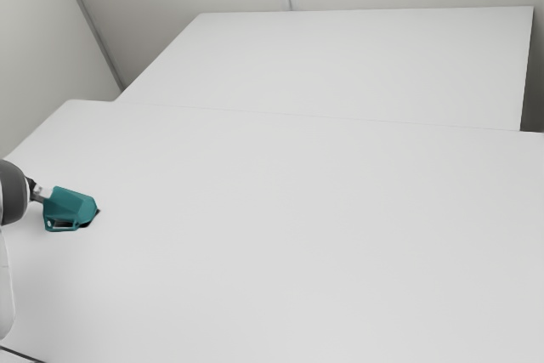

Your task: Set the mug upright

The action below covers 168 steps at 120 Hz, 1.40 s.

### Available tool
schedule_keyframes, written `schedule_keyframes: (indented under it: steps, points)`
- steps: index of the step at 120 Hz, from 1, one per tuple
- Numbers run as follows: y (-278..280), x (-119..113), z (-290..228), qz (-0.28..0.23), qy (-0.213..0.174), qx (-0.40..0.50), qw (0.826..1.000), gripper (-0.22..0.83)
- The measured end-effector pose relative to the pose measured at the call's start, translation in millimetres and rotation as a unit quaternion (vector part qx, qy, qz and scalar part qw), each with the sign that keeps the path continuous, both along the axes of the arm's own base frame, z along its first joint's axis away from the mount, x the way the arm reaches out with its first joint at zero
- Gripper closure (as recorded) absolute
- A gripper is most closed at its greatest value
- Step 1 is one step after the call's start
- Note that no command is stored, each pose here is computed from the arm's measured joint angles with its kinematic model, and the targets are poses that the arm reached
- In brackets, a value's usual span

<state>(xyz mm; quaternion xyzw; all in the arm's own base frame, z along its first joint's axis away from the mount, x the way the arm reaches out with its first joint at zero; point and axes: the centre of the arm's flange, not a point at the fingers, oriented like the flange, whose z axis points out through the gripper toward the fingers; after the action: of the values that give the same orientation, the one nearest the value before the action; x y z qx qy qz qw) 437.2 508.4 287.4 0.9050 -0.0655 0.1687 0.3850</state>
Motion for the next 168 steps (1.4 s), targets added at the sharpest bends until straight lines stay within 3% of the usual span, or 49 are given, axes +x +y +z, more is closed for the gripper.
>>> schedule_keyframes:
  steps: [108, 168]
  points:
    - [-18.4, 9.6, -26.3, 0.016, -0.001, -0.052, 0.999, 0.01]
    - [-22.5, 7.0, -30.3, 0.025, -0.005, -0.074, 0.997, 0.29]
